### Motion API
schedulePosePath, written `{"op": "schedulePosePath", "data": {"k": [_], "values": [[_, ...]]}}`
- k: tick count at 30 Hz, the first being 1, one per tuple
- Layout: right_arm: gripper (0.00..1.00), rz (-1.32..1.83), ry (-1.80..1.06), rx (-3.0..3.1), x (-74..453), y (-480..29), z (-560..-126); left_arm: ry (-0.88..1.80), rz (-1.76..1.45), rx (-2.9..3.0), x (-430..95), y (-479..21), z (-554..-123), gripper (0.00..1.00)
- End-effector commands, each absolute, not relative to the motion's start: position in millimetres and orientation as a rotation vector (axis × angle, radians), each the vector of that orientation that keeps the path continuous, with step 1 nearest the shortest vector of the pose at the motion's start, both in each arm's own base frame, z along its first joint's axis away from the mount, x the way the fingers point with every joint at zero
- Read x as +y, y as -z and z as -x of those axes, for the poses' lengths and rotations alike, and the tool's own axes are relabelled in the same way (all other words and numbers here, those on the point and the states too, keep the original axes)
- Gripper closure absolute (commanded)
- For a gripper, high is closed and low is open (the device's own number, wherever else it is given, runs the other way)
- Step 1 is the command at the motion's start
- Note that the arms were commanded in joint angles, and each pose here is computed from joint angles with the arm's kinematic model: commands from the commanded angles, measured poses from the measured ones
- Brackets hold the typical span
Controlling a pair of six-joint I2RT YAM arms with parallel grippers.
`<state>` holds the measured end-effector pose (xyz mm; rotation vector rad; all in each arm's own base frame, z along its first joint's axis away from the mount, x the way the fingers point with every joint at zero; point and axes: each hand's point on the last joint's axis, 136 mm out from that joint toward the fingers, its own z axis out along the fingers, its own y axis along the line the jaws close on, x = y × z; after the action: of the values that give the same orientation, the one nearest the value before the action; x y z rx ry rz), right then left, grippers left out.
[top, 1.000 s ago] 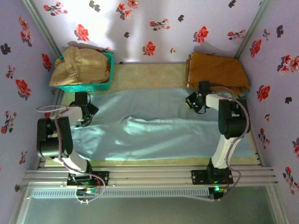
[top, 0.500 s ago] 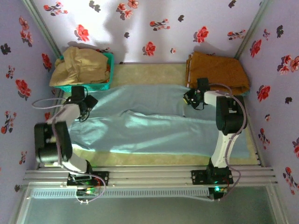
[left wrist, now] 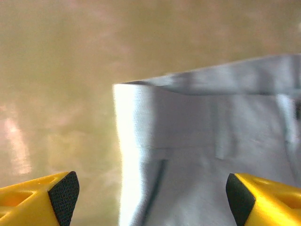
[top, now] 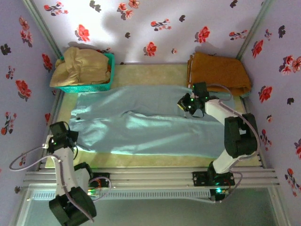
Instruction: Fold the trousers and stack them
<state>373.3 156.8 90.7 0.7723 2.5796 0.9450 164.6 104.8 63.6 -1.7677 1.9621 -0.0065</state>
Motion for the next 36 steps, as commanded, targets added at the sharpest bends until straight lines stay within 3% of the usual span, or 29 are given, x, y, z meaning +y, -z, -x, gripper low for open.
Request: {"op": "schedulePosePath", "data": {"k": [1,7,12,16,20,26,36], "values": [[0.78,-0.721,-0.947,2.614,156.3,-95.7,-351.3,0.014,1.87,1.945,106.8,-44.9,-154.8,0.15],[0.71,-0.673,-0.892,2.622,147.6,-108.0,-334.1,0.122,1.752,1.875,118.0,-28.8,-190.2,0.23],[0.71,-0.665,-0.878,2.608,144.3,-116.5,-329.9,0.126,1.626,1.893,125.4,-38.9,-208.2,0.37],[0.71,-0.672,-0.876,2.61,143.8,-116.0,-329.4,0.113,1.56,1.878,130.1,-52.5,-214.2,0.56],[0.71,-0.661,-0.886,2.618,148.7,-116.9,-329.9,0.132,1.551,1.847,130.0,-58.5,-216.3,0.64],[0.71,-0.65,-0.881,2.618,152.1,-121.4,-330.0,0.212,1.574,1.826,126.1,-58.1,-226.3,0.98],[0.72,-0.656,-0.864,2.615,150.4,-122.4,-329.1,0.262,1.507,1.886,116.5,-80.1,-254.3,1.0]]}}
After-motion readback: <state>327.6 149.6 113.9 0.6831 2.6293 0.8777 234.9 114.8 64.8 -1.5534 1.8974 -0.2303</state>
